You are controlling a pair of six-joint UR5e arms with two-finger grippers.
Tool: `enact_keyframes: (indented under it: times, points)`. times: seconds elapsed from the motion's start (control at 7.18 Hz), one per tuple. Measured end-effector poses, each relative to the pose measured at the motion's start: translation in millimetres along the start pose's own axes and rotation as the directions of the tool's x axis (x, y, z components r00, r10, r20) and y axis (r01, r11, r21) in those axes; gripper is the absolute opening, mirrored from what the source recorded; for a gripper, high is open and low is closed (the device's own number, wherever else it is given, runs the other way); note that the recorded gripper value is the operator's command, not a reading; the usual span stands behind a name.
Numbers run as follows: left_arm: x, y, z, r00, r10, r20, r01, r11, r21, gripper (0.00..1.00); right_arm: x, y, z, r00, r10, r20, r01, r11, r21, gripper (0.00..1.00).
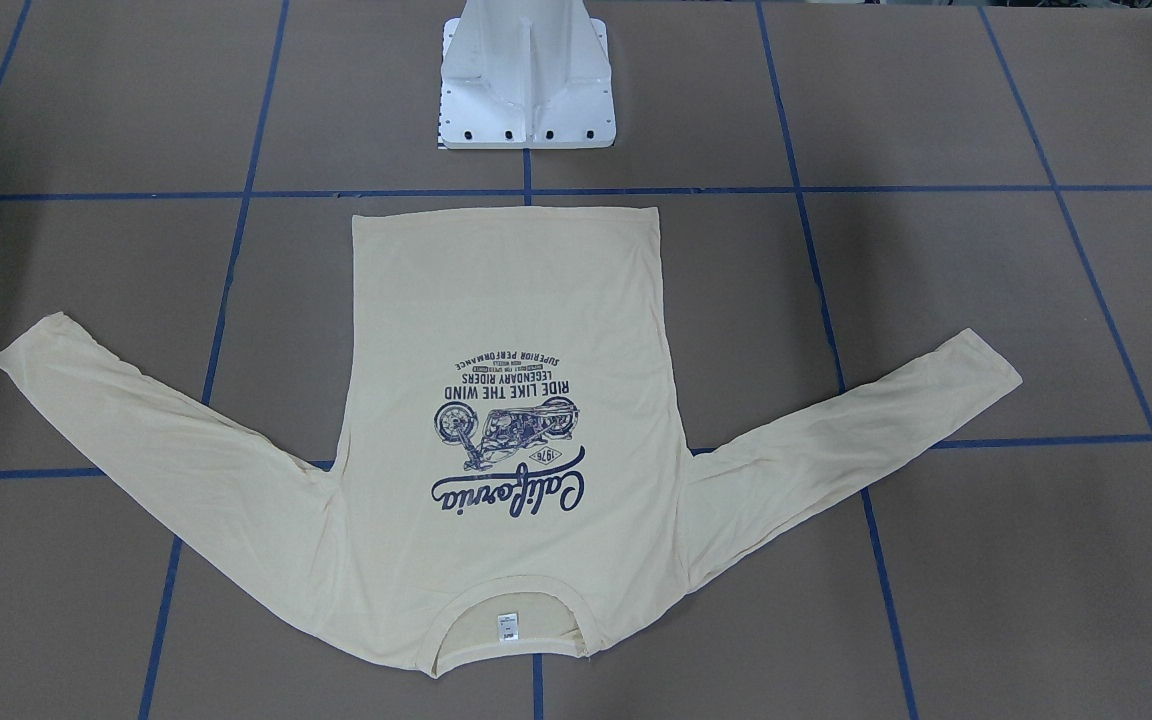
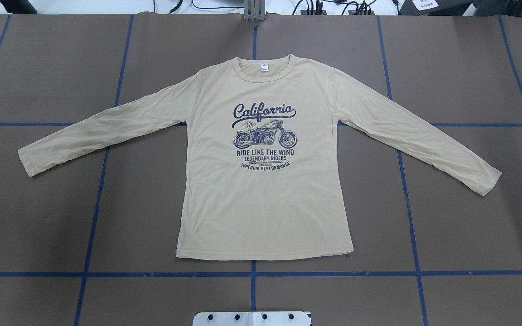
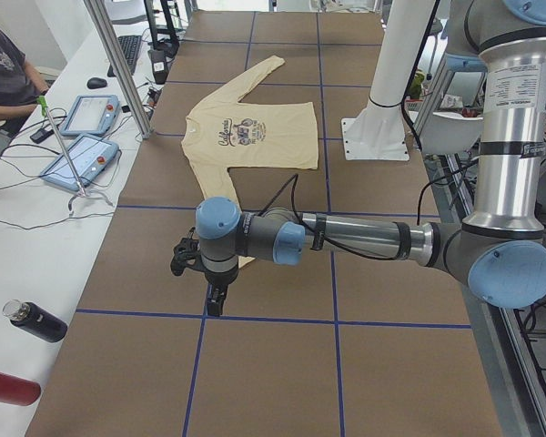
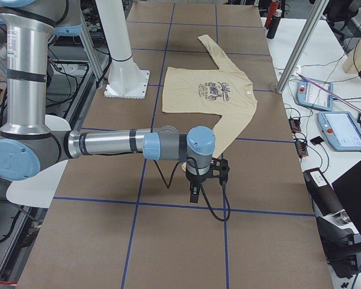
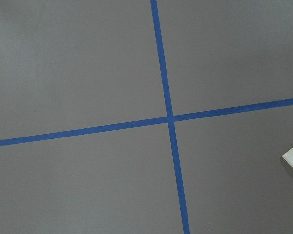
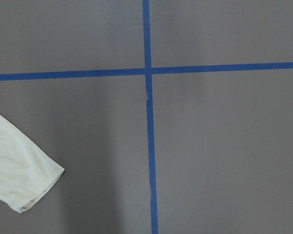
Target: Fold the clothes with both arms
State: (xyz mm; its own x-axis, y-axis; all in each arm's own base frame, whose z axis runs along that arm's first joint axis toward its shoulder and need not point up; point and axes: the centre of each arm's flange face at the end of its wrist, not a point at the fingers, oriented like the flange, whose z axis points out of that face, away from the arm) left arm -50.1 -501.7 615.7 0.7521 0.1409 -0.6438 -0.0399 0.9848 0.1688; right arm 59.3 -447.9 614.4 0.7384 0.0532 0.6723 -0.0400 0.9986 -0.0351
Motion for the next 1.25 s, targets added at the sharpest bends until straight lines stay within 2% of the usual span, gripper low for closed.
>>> enact_keyframes:
  times: [0.42, 0.7, 0.97, 1.25]
  points:
    - [1, 0, -1, 1.0, 0.003, -0.002, -0.003, 1.0, 0.002, 0.99, -3, -2, -1, 1.0, 0.003, 0.011, -0.003, 1.0, 0.003, 1.0]
    - [12, -6, -14, 1.0, 0.028, 0.002, -0.028, 0.999, 0.031, 0.99, -7, -4, -4, 1.0, -0.004, 0.022, 0.004, 1.0, 0.011, 1.0]
    - [37, -15, -40, 0.997, 0.075, -0.014, -0.074, 0.994, 0.085, 0.99, -30, -14, -7, 0.996, -0.073, 0.056, 0.071, 0.997, 0.044, 1.0]
    - [56, -20, -52, 0.991, 0.116, -0.066, -0.108, 0.987, 0.12, 0.99, -66, -23, 8, 0.987, -0.151, 0.064, 0.149, 0.988, 0.03, 1.0]
